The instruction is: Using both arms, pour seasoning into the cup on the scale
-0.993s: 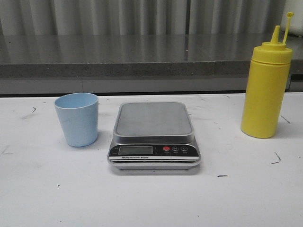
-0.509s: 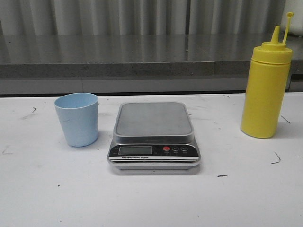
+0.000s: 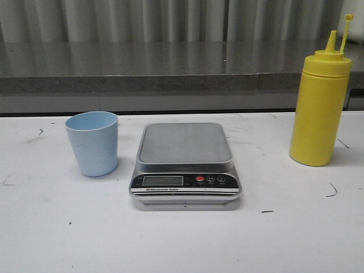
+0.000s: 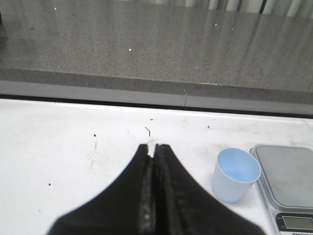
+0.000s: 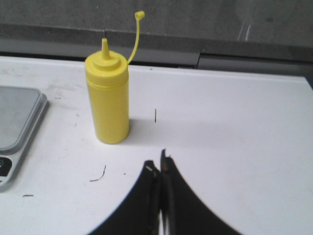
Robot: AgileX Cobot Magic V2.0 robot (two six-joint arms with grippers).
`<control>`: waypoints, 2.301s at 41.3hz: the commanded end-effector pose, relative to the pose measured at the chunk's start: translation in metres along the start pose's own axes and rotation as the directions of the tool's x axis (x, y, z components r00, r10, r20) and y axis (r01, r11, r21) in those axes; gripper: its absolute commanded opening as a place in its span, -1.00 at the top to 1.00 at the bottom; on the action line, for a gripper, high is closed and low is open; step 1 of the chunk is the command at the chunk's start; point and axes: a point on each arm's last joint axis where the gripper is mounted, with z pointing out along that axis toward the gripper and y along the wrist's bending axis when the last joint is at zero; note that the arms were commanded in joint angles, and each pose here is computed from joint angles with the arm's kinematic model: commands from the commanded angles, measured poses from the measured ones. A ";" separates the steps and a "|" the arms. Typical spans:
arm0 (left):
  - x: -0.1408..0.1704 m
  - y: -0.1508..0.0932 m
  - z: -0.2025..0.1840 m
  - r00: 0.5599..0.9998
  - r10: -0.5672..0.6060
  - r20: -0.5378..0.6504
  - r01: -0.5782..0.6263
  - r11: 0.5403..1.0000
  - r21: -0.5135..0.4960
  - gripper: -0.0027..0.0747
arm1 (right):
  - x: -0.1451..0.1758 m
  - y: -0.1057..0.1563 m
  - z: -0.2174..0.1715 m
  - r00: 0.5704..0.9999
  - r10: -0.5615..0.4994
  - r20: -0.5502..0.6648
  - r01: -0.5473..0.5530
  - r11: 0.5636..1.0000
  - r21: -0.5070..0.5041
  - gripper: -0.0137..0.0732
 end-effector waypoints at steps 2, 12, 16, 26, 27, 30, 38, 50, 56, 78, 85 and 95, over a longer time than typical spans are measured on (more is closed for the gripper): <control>-0.015 -0.002 0.009 0.999 -0.013 0.048 0.013 1.000 0.011 0.98 | -0.012 0.000 0.009 0.999 -0.019 0.031 0.019 1.000 0.005 0.84; -0.014 -0.003 0.026 0.999 -0.030 -0.019 0.030 0.999 0.016 0.98 | -0.010 0.000 0.019 0.999 -0.018 -0.026 0.018 1.000 0.003 0.84; -0.012 -0.003 0.032 0.998 -0.031 -0.052 0.032 0.999 0.013 0.98 | -0.010 0.000 0.020 0.999 -0.019 -0.028 0.019 1.000 0.003 0.70; -0.011 -0.003 0.042 0.996 -0.029 -0.088 0.030 0.999 0.010 0.24 | -0.010 0.000 0.020 0.999 -0.024 -0.029 0.025 1.000 0.003 -0.40; -0.011 -0.003 0.043 0.995 -0.029 -0.090 0.030 0.999 0.010 0.11 | -0.010 0.000 0.020 0.999 -0.024 -0.029 0.025 1.000 0.003 -0.48; -0.010 -0.004 0.047 0.994 -0.037 -0.106 0.039 0.999 0.013 -0.27 | -0.010 0.000 0.020 0.999 -0.023 -0.029 0.023 1.000 0.001 -0.57; -0.009 -0.016 0.064 0.981 -0.008 -0.194 0.029 0.994 0.102 -0.39 | -0.010 0.000 0.020 0.999 -0.021 -0.029 0.021 1.000 0.000 -0.56; -0.015 -0.051 0.115 0.928 0.096 -0.360 -0.013 0.974 0.228 -0.39 | -0.010 0.000 0.020 0.999 -0.021 -0.029 0.021 1.000 0.000 -0.56; -0.015 -0.074 0.156 0.888 0.144 -0.437 -0.026 0.964 0.264 -0.39 | -0.010 0.000 0.020 0.999 -0.021 -0.029 0.021 1.000 0.000 -0.56; 0.012 -0.106 0.282 0.772 0.187 -0.608 -0.044 0.969 0.242 -0.39 | -0.010 0.000 0.020 0.999 -0.021 -0.029 0.021 1.000 0.000 -0.56; 0.030 -0.110 0.307 0.738 0.192 -0.647 -0.046 0.971 0.236 -0.39 | -0.010 0.000 0.020 0.999 -0.021 -0.029 0.021 1.000 0.000 -0.56; 0.053 -0.111 0.328 0.724 0.191 -0.663 -0.047 0.972 0.229 -0.25 | -0.010 0.000 0.020 0.999 -0.021 -0.029 0.021 1.000 0.000 -0.56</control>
